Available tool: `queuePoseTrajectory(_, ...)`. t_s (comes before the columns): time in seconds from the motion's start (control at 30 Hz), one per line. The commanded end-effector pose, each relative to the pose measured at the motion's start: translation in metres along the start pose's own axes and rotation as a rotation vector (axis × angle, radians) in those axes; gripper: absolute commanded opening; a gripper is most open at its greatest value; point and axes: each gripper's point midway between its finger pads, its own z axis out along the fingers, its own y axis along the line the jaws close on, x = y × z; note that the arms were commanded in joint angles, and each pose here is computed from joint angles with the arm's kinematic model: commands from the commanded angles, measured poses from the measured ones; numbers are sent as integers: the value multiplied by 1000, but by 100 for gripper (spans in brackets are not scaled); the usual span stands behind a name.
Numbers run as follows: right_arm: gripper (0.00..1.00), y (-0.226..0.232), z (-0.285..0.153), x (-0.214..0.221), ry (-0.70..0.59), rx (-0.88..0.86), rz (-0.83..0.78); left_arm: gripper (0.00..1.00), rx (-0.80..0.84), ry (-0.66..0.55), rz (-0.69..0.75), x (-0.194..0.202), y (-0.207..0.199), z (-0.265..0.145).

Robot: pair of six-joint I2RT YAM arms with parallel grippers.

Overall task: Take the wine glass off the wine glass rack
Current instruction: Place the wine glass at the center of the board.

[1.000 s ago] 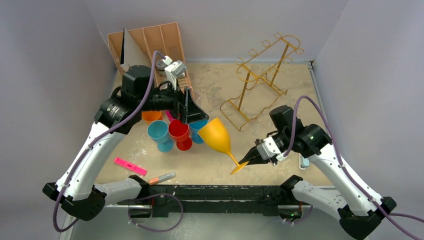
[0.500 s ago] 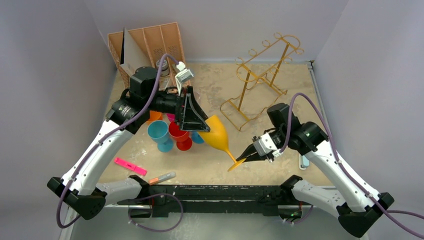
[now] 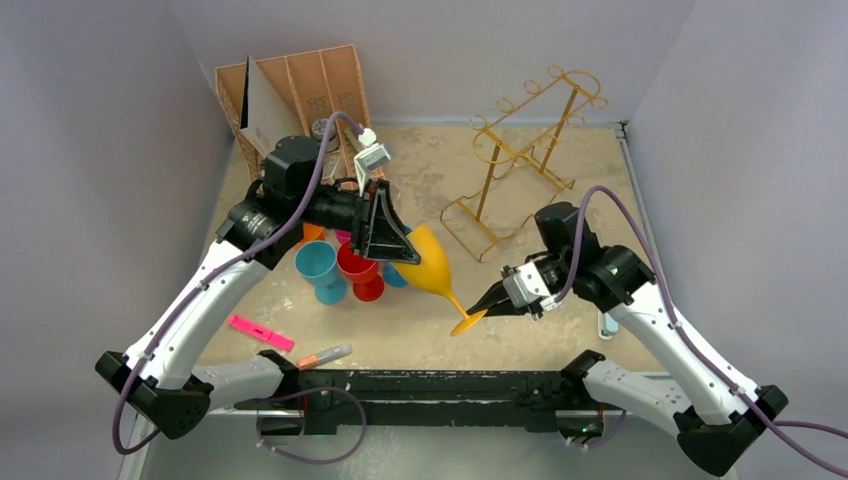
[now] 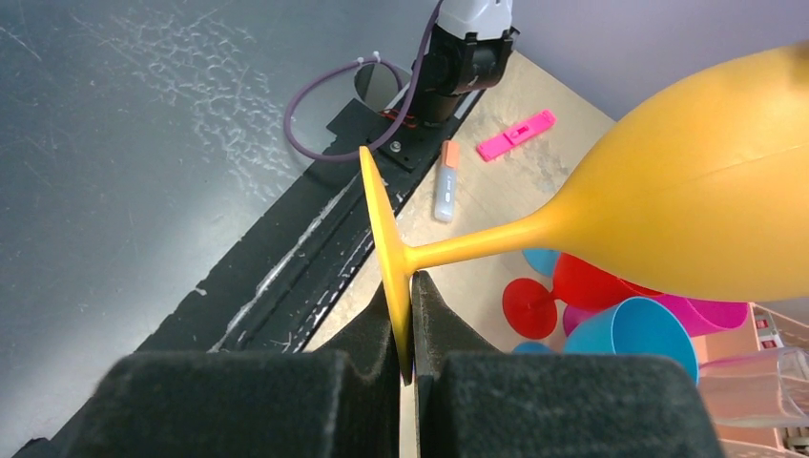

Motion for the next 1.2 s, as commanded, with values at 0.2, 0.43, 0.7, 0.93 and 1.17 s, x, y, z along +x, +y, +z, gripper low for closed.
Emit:
queuePoseTrajectory(0.2, 0, -11, -2, 3, 24, 56, -17, 0, 31, 9, 58, 1, -9, 5)
queuePoseTrajectory(0.43, 3, -12, -2, 3, 27, 60, -21, 0, 25, -1, 78, 0, -13, 3)
queuePoseTrajectory(0.7, 25, -8, -1, 0, 5, 45, -18, 0, -16, 19, 61, 6, -5, 6)
queuePoseTrajectory(0.93, 37, -5, -1, 1, 4, 45, -19, 0, -32, 32, 59, 8, -1, 8)
queuePoseTrajectory(1.17, 47, 1, -3, 5, 34, 38, 4, 0, -197, 95, 26, 21, 18, -1)
